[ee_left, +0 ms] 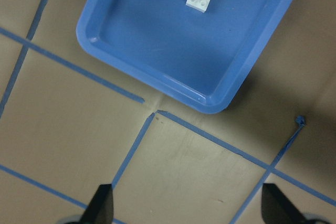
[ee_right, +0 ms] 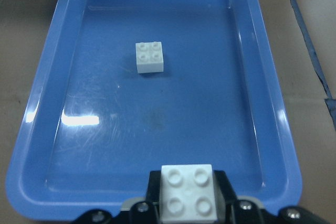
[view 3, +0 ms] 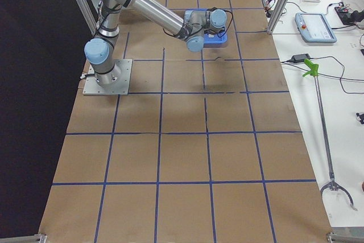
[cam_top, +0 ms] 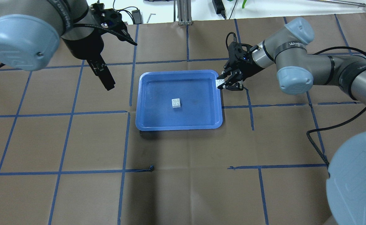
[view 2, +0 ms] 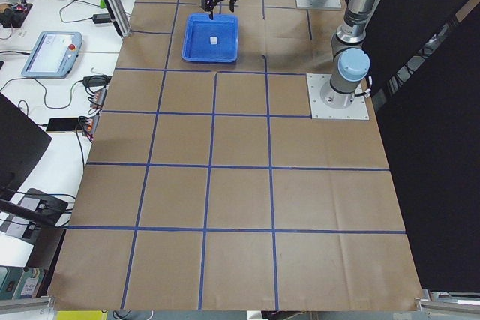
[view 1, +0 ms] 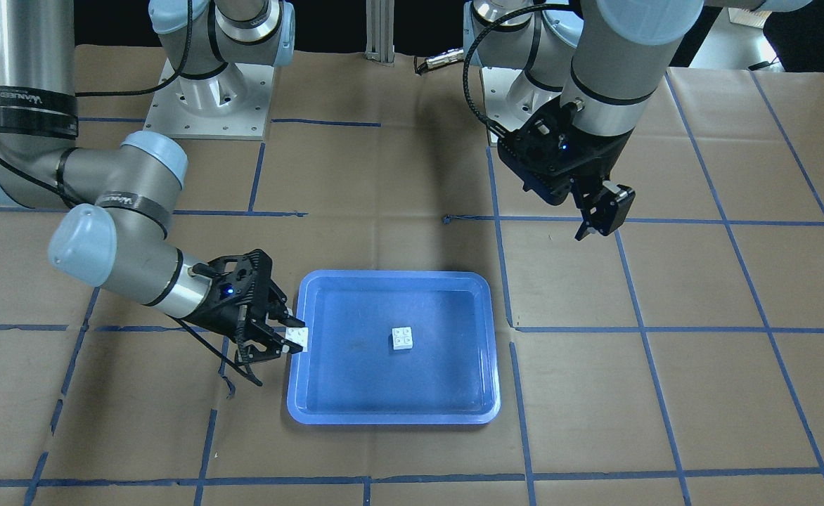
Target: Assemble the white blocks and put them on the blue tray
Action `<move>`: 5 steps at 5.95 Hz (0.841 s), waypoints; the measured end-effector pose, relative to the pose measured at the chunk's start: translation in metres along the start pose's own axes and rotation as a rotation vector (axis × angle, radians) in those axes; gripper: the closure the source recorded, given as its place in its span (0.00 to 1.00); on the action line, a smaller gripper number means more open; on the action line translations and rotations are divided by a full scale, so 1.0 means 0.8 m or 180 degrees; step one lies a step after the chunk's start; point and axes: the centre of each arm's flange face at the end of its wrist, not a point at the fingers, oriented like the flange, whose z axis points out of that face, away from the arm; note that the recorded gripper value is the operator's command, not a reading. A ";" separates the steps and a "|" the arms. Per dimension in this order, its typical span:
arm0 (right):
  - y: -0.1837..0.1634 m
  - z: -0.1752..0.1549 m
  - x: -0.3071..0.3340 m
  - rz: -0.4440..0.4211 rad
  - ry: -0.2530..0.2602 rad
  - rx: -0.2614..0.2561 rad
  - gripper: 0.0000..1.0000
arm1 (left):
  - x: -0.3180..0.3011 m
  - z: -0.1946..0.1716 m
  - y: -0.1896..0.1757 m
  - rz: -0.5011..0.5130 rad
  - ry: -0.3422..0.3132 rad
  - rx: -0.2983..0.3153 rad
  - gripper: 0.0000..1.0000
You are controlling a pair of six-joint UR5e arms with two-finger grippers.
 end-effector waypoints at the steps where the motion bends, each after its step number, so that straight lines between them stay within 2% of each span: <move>1: -0.024 0.040 -0.002 0.0052 0.0059 0.0011 0.61 | -0.002 -0.021 0.025 -0.0391 -0.0033 0.0031 0.01; 3: -0.048 0.104 -0.013 0.0131 0.0111 0.0026 0.61 | -0.015 -0.048 0.069 -0.1135 -0.0081 0.0088 0.01; 5: -0.043 0.140 -0.032 0.0115 0.0082 0.0026 0.60 | -0.011 -0.065 0.084 -0.2059 -0.0101 0.0155 0.01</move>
